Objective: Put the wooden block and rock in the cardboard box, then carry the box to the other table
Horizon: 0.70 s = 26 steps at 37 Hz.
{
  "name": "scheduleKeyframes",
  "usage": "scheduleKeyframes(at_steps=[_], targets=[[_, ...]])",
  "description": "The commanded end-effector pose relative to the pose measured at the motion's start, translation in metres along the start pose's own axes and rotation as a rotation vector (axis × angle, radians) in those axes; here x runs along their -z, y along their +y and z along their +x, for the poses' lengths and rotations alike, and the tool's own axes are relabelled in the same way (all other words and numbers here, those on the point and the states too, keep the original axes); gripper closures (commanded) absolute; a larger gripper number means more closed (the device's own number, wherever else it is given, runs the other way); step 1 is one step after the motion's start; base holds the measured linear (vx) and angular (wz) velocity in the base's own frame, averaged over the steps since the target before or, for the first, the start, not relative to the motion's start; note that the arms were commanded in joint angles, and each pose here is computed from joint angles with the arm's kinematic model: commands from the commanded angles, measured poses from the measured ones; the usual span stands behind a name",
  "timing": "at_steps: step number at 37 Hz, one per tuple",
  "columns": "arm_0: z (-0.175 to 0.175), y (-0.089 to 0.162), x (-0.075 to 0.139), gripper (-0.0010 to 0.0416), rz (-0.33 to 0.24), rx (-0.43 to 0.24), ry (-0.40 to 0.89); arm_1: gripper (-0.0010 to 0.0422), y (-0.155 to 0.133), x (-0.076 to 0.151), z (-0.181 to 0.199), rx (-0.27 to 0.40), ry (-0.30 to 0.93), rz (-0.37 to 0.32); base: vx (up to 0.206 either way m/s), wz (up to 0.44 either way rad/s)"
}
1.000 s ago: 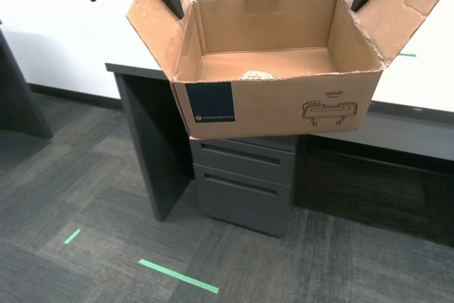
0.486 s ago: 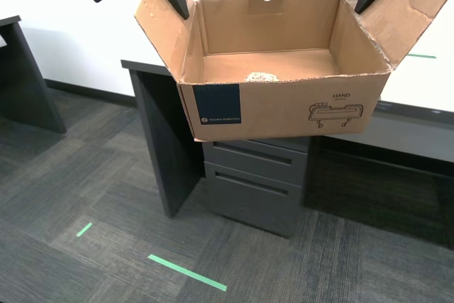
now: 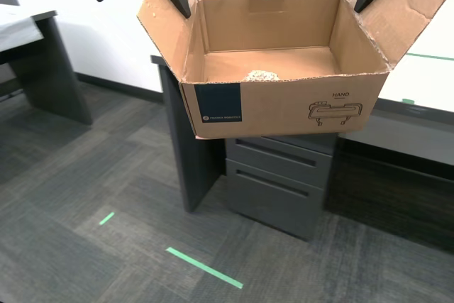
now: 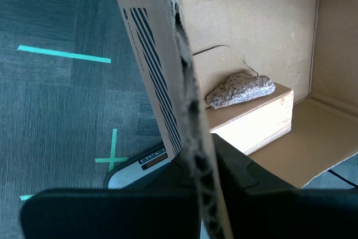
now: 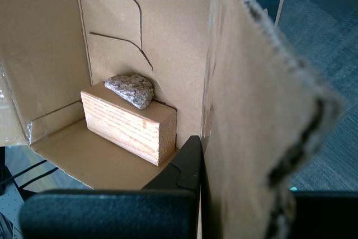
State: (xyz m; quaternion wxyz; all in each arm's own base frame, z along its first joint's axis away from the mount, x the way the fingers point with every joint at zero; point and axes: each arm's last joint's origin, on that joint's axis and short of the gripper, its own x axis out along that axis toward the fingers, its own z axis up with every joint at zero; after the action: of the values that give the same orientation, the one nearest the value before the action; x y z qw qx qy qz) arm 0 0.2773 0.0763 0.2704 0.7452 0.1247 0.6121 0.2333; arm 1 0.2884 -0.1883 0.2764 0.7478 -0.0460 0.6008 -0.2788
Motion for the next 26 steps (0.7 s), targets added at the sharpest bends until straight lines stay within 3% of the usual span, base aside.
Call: scheduleKeyframes(at_steps=[1, 20, 26], targets=[[-0.0001, 0.0006, 0.0, 0.0407, -0.002, -0.007, 0.0, 0.0413, -0.001, -0.0001, -0.0003, 0.009, -0.001, 0.004, 0.0, 0.316], [-0.0001, 0.0006, 0.0023, 0.0407, 0.004, -0.005, 0.022, 0.0413, -0.0018, 0.0064, 0.0004, -0.006, 0.059, -0.038, 0.044, 0.362], [-0.0002, 0.0005, 0.0033, 0.0407, 0.009, -0.003, 0.031, 0.0413, -0.0013, 0.0083, 0.0003, -0.01, 0.077, -0.002, 0.077, 0.37]])
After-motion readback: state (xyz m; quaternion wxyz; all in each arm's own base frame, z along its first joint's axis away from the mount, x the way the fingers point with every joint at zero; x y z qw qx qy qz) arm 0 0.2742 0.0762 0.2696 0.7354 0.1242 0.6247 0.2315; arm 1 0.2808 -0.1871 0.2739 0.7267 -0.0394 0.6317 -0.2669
